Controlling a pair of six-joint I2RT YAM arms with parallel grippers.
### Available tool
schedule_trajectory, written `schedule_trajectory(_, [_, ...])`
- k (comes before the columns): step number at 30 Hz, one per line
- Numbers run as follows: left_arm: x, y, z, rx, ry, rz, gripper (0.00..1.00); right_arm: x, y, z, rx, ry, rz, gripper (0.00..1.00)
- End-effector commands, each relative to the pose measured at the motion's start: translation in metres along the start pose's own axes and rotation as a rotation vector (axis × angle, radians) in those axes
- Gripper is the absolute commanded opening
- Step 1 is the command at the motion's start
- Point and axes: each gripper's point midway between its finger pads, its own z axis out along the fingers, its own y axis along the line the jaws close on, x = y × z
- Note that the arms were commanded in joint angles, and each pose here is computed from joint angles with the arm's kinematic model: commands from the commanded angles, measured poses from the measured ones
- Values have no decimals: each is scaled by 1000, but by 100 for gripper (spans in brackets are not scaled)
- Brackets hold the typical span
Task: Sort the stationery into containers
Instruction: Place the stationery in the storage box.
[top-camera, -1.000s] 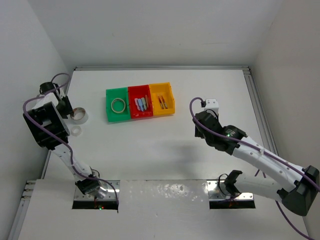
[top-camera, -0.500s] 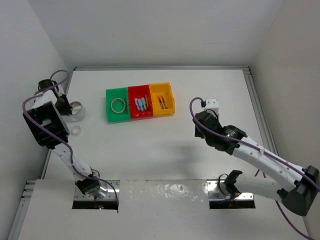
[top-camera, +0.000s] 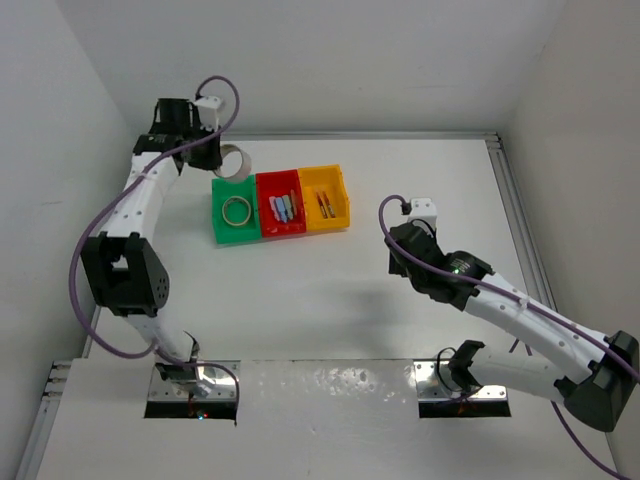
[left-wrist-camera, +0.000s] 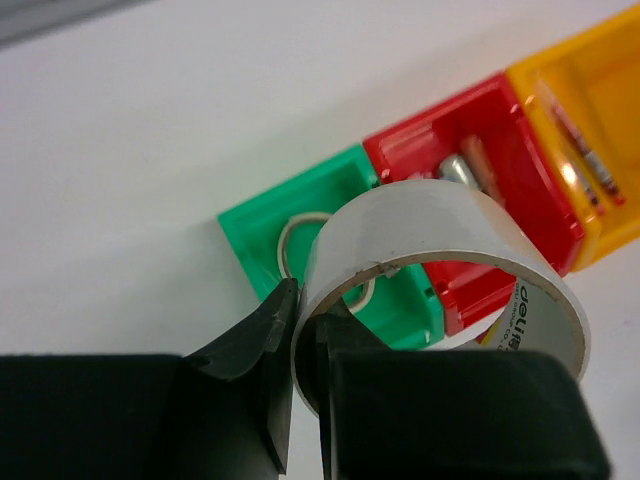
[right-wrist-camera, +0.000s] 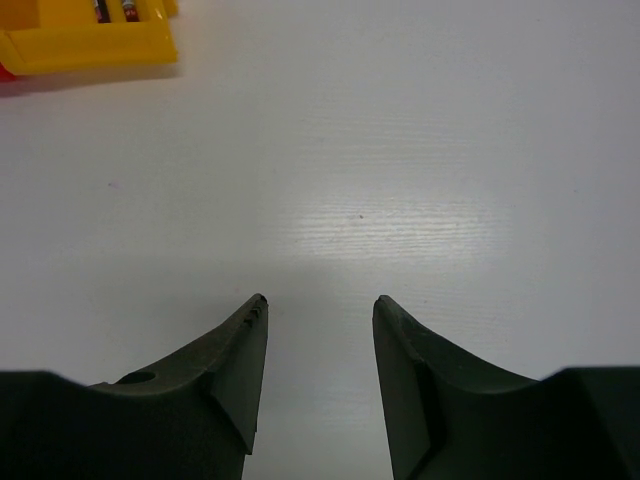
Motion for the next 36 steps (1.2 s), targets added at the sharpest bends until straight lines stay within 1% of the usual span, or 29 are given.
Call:
schedule_trajectory(1, [47,12,31,-31,156,18,0,-9,0,-4,1,-34,29,46])
schedule_trajectory(5, [65,18,51,-66,222,61,0,-5,-6,-7,7,-43,54,46])
schedule_trajectory(6, [67,6,56,-51,230,86,0,-3,-7,-7,8,-41,57,46])
schedule_trajectory(15, [93,-3,86,-82,289,159,0,-2,-10,-8,14,-41,62,46])
schedule_trajectory(16, [100,3,90,-122,315,170,0,-2,-10,-8,17,-41,61,46])
schedule_trajectory(19, [108,9,94,-148,345,175,0,-3,-11,-9,19,-47,63,46])
schedule_trajectory(25, [117,14,90,-159,376,162,0,-2,-13,-10,19,-51,67,46])
schedule_trajectory(30, [103,17,79,-77,321,51,0,-2,-14,-10,22,-51,66,46])
schedule_trajectory(36, [94,18,73,-77,310,50,0,-4,-13,-11,19,-53,65,46])
